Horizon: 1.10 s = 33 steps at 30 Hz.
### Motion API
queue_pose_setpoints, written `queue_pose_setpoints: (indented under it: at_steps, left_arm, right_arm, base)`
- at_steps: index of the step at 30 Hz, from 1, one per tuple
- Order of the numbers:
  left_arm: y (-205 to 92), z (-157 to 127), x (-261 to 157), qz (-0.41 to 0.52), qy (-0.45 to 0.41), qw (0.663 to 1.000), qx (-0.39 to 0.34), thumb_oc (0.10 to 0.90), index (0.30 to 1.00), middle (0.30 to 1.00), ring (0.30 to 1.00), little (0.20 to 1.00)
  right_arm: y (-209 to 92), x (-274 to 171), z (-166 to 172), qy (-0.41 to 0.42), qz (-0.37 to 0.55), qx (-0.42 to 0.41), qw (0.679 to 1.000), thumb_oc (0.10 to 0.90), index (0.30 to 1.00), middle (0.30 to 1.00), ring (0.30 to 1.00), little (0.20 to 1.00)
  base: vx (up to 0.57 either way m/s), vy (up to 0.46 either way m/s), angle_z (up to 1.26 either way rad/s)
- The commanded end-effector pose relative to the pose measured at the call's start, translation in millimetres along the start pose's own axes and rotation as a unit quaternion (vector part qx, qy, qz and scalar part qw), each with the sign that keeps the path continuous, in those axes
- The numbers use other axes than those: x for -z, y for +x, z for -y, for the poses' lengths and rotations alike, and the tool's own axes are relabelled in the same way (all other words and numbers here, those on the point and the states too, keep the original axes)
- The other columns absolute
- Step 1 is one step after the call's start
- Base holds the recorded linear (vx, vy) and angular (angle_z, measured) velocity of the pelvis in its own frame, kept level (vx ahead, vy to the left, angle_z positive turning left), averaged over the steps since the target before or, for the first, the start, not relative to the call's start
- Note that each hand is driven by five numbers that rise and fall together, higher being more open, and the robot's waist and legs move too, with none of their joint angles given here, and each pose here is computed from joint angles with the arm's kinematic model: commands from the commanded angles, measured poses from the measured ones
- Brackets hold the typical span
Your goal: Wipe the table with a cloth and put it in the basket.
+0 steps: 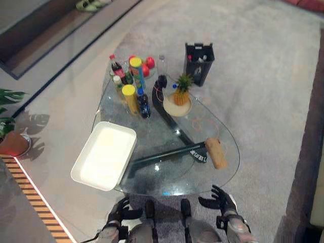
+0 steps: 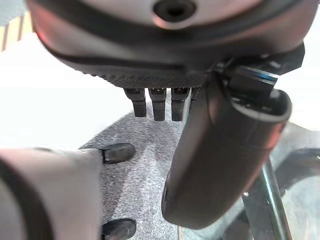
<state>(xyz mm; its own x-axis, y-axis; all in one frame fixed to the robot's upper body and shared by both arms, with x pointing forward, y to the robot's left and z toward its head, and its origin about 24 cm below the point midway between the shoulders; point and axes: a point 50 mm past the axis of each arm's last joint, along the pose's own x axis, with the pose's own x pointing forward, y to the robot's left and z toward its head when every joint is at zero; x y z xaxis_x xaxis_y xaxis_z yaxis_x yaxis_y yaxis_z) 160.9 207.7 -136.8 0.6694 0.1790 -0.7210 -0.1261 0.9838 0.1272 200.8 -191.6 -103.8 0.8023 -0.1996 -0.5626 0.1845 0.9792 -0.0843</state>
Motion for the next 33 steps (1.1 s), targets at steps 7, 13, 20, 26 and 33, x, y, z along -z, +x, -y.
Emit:
queue_pose_setpoints:
  at_steps: [7, 13, 20, 26, 33]
  left_arm:
    - [7, 1, -34, 0.066, -0.001, 0.998, -0.018, 0.8, 0.9, 0.9, 0.9, 0.9]
    - [11, 6, -51, 0.09, -0.003, 0.996, -0.012, 0.8, 0.9, 0.9, 0.9, 0.9]
    - [11, 16, -58, 0.101, -0.006, 0.995, -0.007, 0.8, 0.9, 0.9, 0.9, 0.9]
    - [10, 27, -67, 0.116, -0.02, 0.993, 0.006, 0.8, 0.9, 0.9, 0.9, 0.9]
    - [9, 40, -75, 0.129, -0.018, 0.991, 0.024, 0.8, 0.9, 0.9, 0.9, 0.9]
  right_arm:
    - [-1, -143, 19, -0.011, 0.295, 0.143, 0.945, 0.8, 0.9, 0.9, 0.9, 0.9]
    - [-9, -206, 29, 0.006, 0.37, 0.24, 0.898, 0.8, 0.9, 0.9, 0.9, 0.9]
    - [-21, -243, 38, 0.036, 0.404, 0.314, 0.858, 0.8, 0.9, 0.9, 0.9, 0.9]
    - [-27, -254, 46, 0.043, 0.407, 0.352, 0.842, 0.8, 0.9, 0.9, 0.9, 0.9]
    - [-32, -279, 50, 0.059, 0.428, 0.358, 0.828, 0.8, 0.9, 0.9, 0.9, 0.9]
  base:
    - [-0.07, -0.002, 0.02]
    - [-0.05, 0.016, 0.0]
    - [0.0, 0.012, 0.0]
    - [0.02, 0.052, 0.01]
    - [0.0, 0.002, 0.01]
